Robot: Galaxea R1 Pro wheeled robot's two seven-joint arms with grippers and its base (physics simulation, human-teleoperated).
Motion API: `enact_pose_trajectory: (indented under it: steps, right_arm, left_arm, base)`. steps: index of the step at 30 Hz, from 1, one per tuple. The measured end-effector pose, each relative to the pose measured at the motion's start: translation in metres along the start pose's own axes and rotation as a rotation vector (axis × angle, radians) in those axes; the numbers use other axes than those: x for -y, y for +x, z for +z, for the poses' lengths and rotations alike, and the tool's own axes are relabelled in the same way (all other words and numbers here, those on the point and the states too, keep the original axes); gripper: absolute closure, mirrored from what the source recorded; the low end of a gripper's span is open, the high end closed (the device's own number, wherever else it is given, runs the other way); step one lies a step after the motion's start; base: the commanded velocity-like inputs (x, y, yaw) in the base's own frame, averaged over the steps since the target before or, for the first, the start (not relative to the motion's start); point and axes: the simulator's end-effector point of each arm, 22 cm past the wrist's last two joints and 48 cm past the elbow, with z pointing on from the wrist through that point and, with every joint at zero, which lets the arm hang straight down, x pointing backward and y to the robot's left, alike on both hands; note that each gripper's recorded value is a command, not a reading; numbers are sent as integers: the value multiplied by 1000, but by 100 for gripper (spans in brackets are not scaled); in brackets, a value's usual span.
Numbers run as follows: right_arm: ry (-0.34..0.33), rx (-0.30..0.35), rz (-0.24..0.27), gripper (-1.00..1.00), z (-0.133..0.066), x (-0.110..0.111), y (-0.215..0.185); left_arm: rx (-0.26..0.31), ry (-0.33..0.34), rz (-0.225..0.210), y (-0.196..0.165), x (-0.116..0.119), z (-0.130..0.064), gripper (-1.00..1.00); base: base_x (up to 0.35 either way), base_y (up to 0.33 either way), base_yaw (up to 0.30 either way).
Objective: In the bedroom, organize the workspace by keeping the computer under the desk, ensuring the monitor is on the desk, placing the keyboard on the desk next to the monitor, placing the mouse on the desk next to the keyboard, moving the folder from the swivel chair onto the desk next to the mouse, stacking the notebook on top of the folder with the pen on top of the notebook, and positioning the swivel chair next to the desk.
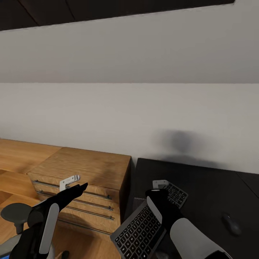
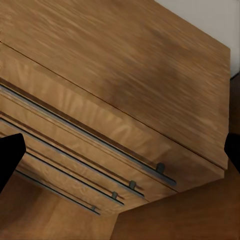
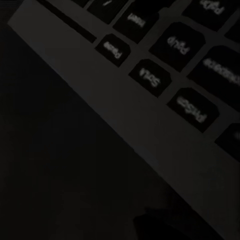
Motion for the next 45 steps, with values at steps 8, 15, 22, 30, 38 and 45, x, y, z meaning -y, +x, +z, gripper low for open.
enact_pose_trajectory:
  steps: [8,15,22,30,38,45]
  right_arm:
    - [0,1,-1,-100,0,0,0]
    - [0,1,-1,-100,0,0,0]
    - [0,1,-1,-100,0,0,0]
    - [-2,4,4,-100,0,0,-1]
    - [-9,22,31,-100,-1,0,-8]
    - [-9,34,38,-100,-1,0,-12]
  left_arm:
    - [-1,1,0,0,0,0,-100]
    - [-1,0,-1,0,0,0,-100]
    - [0,1,0,0,0,0,-100]
    - [-2,0,0,1,1,0,-100]
    - [-2,0,0,1,1,1,-100]
    - [-2,1,0,1,1,1,-100]
  base:
    - [-203,0,0]
    - [-22,0,0]
    - [-1,0,0]
    - [0,0,0]
    - [0,0,0]
    - [0,0,0]
